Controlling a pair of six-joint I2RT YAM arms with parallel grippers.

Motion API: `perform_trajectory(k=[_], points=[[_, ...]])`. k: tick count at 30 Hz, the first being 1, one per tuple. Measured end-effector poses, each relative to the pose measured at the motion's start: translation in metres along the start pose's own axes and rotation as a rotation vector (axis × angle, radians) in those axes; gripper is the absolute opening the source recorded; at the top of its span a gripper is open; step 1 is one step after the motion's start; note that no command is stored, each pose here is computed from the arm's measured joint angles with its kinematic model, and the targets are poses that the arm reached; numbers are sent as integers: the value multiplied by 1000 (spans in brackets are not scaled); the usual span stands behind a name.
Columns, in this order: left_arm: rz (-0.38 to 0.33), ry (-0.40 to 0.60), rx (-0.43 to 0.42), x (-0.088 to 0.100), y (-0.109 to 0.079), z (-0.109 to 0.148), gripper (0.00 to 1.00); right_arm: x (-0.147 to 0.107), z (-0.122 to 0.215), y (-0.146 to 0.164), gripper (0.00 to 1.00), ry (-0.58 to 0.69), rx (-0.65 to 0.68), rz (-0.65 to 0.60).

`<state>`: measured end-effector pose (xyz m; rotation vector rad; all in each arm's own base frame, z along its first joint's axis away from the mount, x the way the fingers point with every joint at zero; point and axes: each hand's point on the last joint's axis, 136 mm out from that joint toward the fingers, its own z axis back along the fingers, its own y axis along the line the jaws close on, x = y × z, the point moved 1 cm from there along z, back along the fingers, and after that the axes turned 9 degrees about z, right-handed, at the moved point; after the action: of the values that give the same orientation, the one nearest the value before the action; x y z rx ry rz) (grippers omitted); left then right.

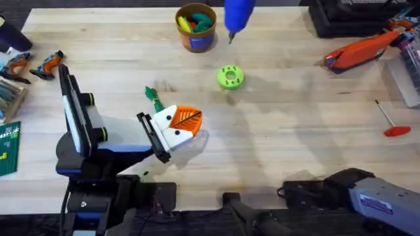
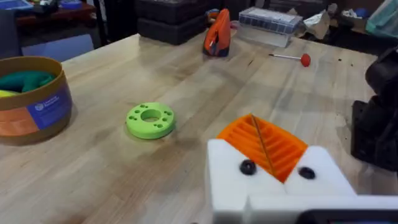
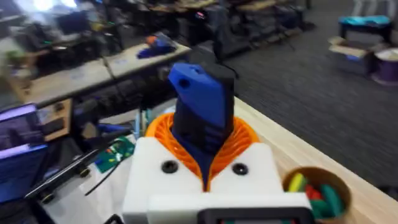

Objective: Pick up the gripper from the table and insert it into the empty holder that is missing its gripper. Then pick up a screw, insert it into the mounting hole, and use the screwdriver to tighten it. Finally, clean up the table by picking up the vegetable and placing it into the bucket.

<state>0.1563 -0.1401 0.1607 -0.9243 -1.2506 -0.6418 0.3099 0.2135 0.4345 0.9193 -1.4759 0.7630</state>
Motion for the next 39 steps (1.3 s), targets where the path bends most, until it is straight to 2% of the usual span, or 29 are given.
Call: perform_trajectory(k=[6,13,20,27,39], points=[[0,0,0,0,0,0,7,-20,1,32,26,-107,161,30],[0,0,0,0,0,0,7,-44,-3,71,26,-111,302,0],[0,0,0,0,0,0,7,-47,-18,104,26,-157,430,26],[0,0,0,0,0,0,7,-50,-26,113,26,-187,478,13],[0,0,0,0,0,0,7,-53,-29,157,26,-199,596,25]])
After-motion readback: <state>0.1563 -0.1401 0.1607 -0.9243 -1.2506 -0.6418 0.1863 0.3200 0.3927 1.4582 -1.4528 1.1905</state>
